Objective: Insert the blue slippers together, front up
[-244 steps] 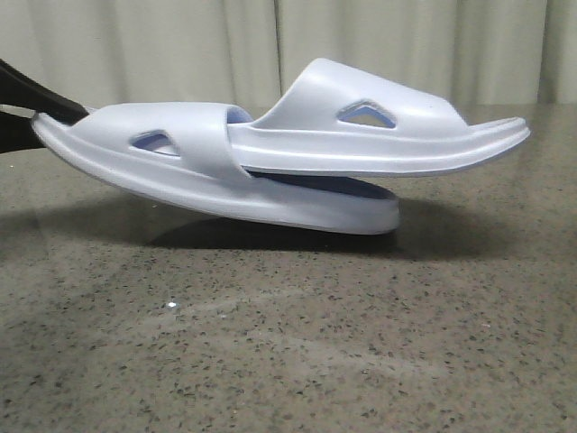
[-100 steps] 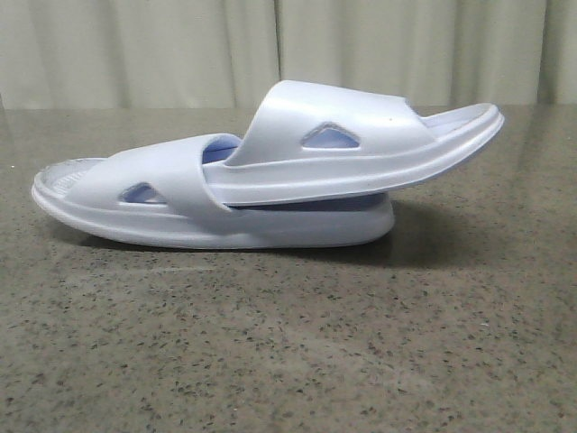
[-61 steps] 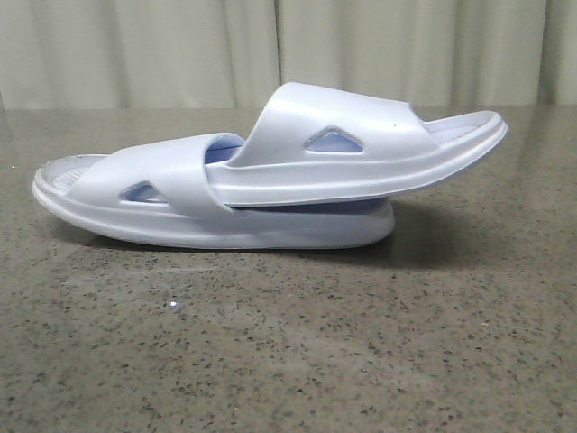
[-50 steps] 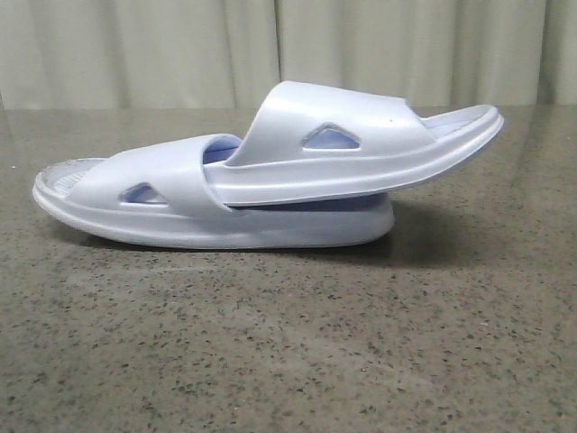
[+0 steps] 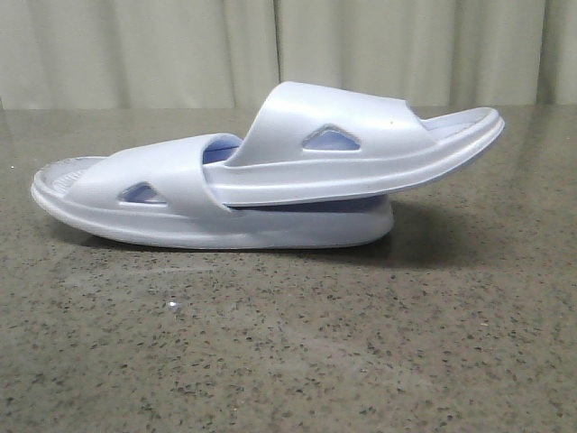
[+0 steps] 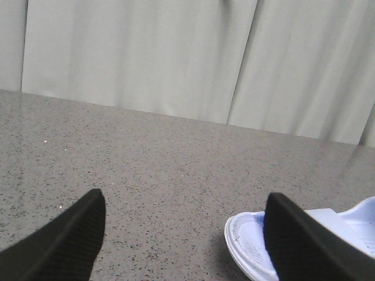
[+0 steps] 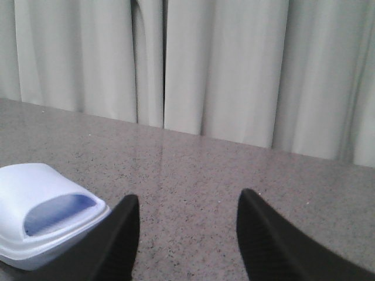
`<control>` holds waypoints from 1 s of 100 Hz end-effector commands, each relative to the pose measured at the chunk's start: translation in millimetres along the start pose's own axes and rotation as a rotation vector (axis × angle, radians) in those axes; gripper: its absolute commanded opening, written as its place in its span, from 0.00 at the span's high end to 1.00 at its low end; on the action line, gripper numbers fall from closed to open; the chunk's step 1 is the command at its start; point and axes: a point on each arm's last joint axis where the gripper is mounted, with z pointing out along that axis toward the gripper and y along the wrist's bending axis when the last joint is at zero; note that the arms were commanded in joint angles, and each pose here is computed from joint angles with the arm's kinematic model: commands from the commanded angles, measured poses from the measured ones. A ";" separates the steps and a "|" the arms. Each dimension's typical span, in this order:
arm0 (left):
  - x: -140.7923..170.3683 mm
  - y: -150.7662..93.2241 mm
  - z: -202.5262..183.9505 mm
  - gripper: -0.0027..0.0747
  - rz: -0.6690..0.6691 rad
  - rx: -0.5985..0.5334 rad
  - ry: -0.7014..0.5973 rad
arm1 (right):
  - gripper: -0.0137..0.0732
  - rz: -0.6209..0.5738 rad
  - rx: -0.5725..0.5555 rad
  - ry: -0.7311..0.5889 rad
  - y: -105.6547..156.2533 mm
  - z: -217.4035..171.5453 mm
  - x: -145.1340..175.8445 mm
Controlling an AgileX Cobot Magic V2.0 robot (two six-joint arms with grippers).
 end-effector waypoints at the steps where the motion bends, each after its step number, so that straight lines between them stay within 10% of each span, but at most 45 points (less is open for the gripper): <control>1: -8.5 -3.1 0.2 0.32 -0.008 0.018 -0.020 | 0.47 0.008 0.048 -0.079 -4.3 1.1 -7.3; 28: -8.5 -3.1 0.2 0.40 -0.008 0.017 -0.020 | 0.51 0.009 0.065 -0.106 -5.6 1.7 -6.4; 65: -8.5 -2.9 0.2 0.95 -0.008 0.016 -0.020 | 0.96 0.009 0.067 -0.110 -5.8 1.7 -6.7; 100: -8.5 -3.2 0.2 0.94 -0.008 0.019 -0.020 | 0.97 0.009 0.064 -0.102 -5.5 1.8 -6.0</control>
